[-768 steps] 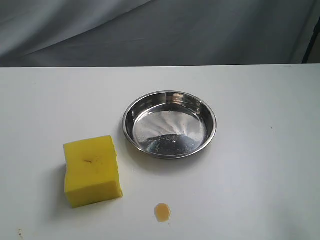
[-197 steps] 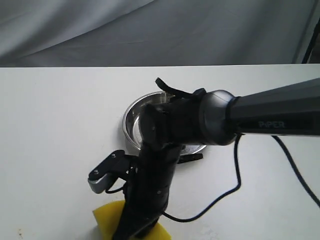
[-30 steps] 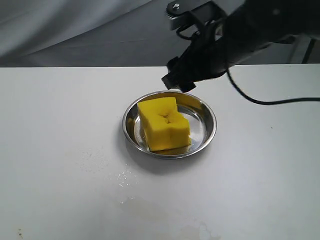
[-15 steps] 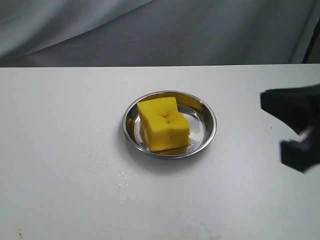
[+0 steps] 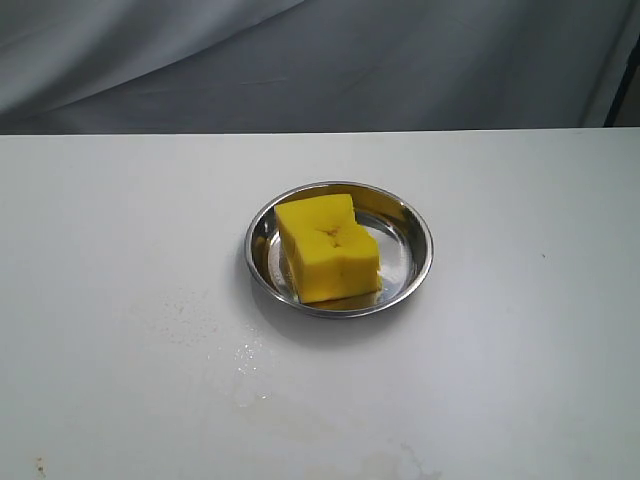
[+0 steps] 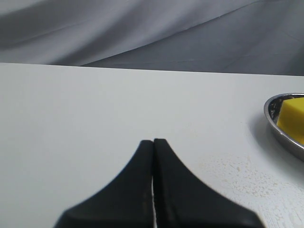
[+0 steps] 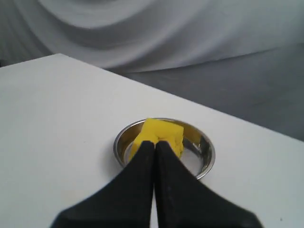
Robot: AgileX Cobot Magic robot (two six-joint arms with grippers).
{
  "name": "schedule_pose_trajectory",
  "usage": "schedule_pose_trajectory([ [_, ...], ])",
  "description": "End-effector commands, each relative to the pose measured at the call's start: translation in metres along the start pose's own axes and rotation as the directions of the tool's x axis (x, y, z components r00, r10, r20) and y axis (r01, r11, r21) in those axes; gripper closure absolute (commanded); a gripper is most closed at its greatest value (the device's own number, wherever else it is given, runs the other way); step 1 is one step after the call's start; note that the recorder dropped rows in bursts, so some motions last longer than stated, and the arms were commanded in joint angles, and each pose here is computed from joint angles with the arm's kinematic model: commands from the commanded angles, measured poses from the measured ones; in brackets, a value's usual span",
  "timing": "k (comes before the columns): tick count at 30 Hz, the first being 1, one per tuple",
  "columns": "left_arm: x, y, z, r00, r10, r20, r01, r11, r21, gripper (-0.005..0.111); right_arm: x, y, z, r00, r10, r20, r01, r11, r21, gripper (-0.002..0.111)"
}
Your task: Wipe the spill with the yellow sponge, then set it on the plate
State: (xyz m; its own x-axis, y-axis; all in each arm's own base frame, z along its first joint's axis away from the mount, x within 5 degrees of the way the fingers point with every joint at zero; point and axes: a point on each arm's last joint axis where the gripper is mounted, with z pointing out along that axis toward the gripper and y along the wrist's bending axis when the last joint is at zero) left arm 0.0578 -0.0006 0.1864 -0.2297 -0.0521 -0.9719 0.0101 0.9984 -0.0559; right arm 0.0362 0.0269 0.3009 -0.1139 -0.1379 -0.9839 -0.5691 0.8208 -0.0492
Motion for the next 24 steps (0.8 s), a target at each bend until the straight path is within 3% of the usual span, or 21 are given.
schedule_pose_trajectory([
  [1, 0.0, 0.0, 0.0, 1.0, -0.002, 0.008, 0.002, 1.0, -0.001, 0.107, 0.007, -0.003, -0.012, 0.995, -0.075, 0.067, 0.071, 0.996, 0.056, 0.108],
  [4, 0.0, 0.0, 0.0, 1.0, -0.002, 0.008, 0.002, 1.0, -0.001, 0.107, 0.025, -0.006, -0.006, 0.985, -0.128, 0.114, 0.112, 0.985, 0.133, 0.108],
  [11, 0.0, 0.0, 0.0, 1.0, -0.002, 0.008, 0.002, 1.0, -0.001, 0.107, 0.089, -0.015, 0.023, 0.986, -0.102, 0.13, 0.053, 0.939, 0.339, 0.108],
  [15, 0.0, 0.0, 0.0, 1.0, -0.002, 0.008, 0.002, 1.0, -0.001, 0.107, 0.1, -0.022, 0.023, 0.997, -0.053, 0.048, 0.026, 0.895, 0.446, 0.108],
  [24, 0.0, 0.0, 0.0, 1.0, -0.002, 0.008, 0.002, 1.0, -0.001, 0.107, 0.102, -0.034, 0.015, 0.999, -0.023, 0.023, 0.002, 0.755, 0.656, 0.108],
])
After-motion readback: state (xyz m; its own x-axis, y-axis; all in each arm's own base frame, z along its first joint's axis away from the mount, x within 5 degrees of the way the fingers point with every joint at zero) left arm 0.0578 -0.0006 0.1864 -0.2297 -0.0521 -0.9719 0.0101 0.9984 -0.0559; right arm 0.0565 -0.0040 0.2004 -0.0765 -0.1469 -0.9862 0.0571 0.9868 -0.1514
